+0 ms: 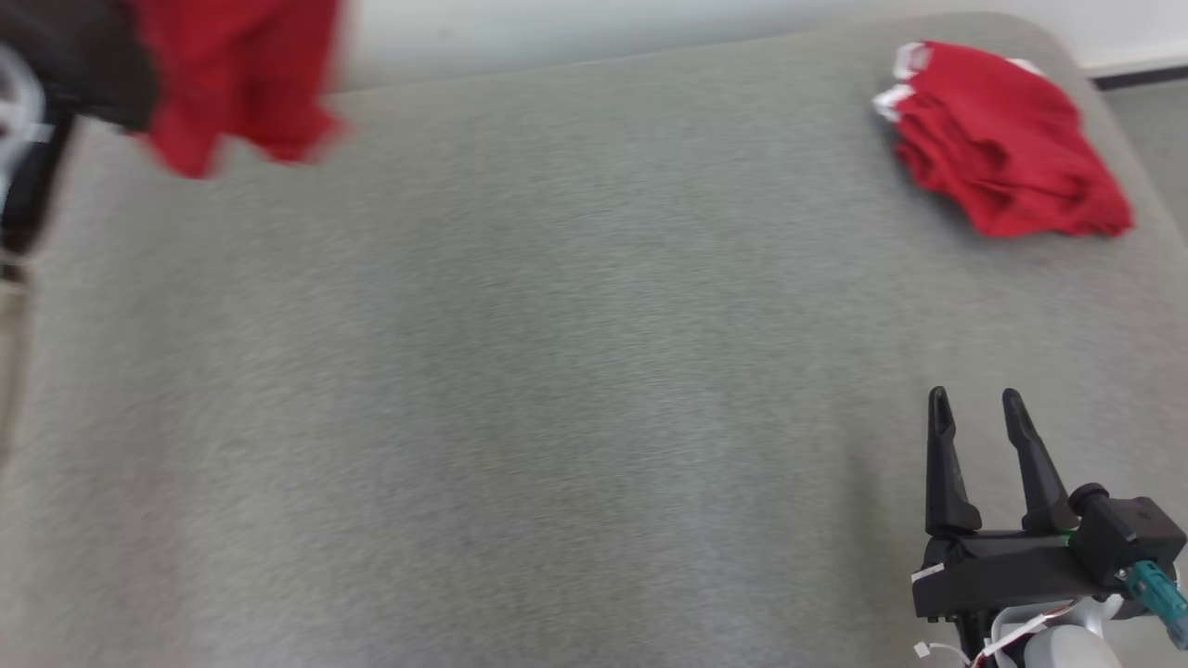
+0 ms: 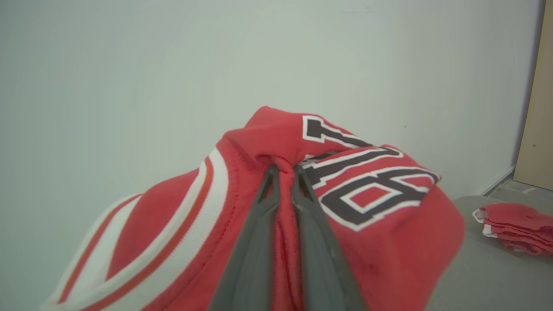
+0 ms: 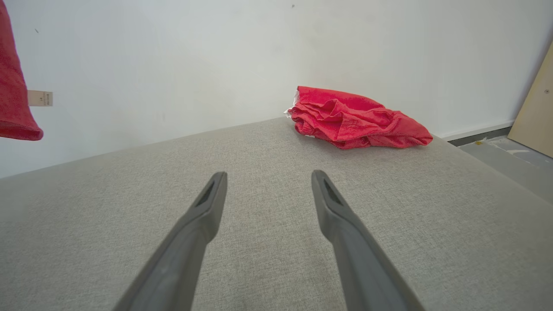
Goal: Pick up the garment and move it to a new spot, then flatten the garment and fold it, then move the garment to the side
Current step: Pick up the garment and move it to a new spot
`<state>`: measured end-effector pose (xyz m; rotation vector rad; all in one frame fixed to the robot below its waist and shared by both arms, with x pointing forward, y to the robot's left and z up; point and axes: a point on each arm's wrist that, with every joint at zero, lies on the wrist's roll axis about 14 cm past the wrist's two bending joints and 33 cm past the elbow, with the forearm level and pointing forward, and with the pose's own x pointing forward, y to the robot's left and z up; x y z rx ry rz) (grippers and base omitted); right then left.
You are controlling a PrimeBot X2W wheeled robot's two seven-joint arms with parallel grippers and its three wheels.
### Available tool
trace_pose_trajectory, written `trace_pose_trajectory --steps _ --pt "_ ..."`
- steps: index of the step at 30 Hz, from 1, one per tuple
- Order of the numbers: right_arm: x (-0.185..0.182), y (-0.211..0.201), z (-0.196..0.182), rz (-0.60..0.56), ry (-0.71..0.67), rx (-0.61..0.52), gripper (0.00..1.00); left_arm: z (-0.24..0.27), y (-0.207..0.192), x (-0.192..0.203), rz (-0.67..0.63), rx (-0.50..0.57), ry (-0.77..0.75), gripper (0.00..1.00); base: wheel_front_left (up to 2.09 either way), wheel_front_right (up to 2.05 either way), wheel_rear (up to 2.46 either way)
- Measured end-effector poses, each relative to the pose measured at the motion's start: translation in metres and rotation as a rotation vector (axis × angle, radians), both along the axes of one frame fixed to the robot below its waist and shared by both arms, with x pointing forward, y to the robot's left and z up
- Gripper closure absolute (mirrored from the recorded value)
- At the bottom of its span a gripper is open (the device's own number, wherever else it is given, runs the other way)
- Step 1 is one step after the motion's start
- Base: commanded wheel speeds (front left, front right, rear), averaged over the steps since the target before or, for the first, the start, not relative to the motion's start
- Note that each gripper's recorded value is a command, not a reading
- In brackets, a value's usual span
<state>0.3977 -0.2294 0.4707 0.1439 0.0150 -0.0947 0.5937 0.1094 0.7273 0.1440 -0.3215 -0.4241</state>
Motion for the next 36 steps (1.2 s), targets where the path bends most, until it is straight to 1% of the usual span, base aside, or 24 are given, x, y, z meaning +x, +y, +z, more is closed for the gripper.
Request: trace_pose_trajectory --steps 3,4,5,8,12,15,20,25,26,27,31,36 --pt "-0.011 -0.013 0.002 -0.041 -0.002 0.006 0.0 0.004 -0.05 -0.011 -0.114 -0.019 -0.008 1.0 0.0 0.0 0.0" --pt "-0.018 -0.021 0.002 -0.069 -0.002 0.005 0.0 0.0 -0.079 -0.017 -0.178 -0.036 0.0 1.0 0.0 0.0 0.0" --pt "-0.022 -0.026 0.003 -0.083 -0.001 0.005 0.0 -0.004 -0.093 -0.021 -0.214 -0.045 0.009 1.0 0.0 0.0 0.0" --pt "-0.031 -0.036 0.004 -0.118 0.0 0.003 0.0 -0.024 -0.132 -0.034 -0.304 -0.07 0.053 1.0 0.0 0.0 0.0" --pt "-0.04 -0.045 0.005 -0.148 0.001 -0.001 0.0 -0.072 -0.172 -0.055 -0.401 -0.092 0.167 1.0 0.0 0.0 0.0" --pt "-0.04 -0.044 0.006 -0.147 -0.003 0.003 0.0 -0.116 -0.18 -0.066 -0.412 -0.099 0.264 1.0 0.0 0.0 0.0" --pt "-0.035 -0.038 0.007 -0.125 -0.009 0.003 0.0 -0.194 -0.175 -0.087 -0.384 -0.103 0.439 1.0 0.0 0.0 0.0" --pt "-0.03 -0.03 0.005 -0.098 -0.003 0.001 0.0 -0.242 -0.171 -0.113 -0.376 -0.113 0.548 1.0 0.0 0.0 0.0" --pt "-0.029 -0.028 0.004 -0.092 -0.002 0.002 0.0 -0.245 -0.171 -0.117 -0.376 -0.112 0.549 0.56 0.0 0.0 0.0" --pt "-0.028 -0.025 0.004 -0.083 -0.002 0.002 0.0 -0.245 -0.17 -0.119 -0.373 -0.122 0.545 0.0 0.0 0.0 0.0" --pt "-0.023 -0.017 0.005 -0.056 -0.008 -0.005 0.0 -0.231 -0.166 -0.12 -0.358 -0.163 0.469 0.0 0.0 0.0 0.0" --pt "-0.018 -0.006 0.011 -0.019 -0.026 -0.018 0.0 -0.197 -0.144 -0.11 -0.291 -0.212 0.341 0.0 0.0 0.0 0.0"
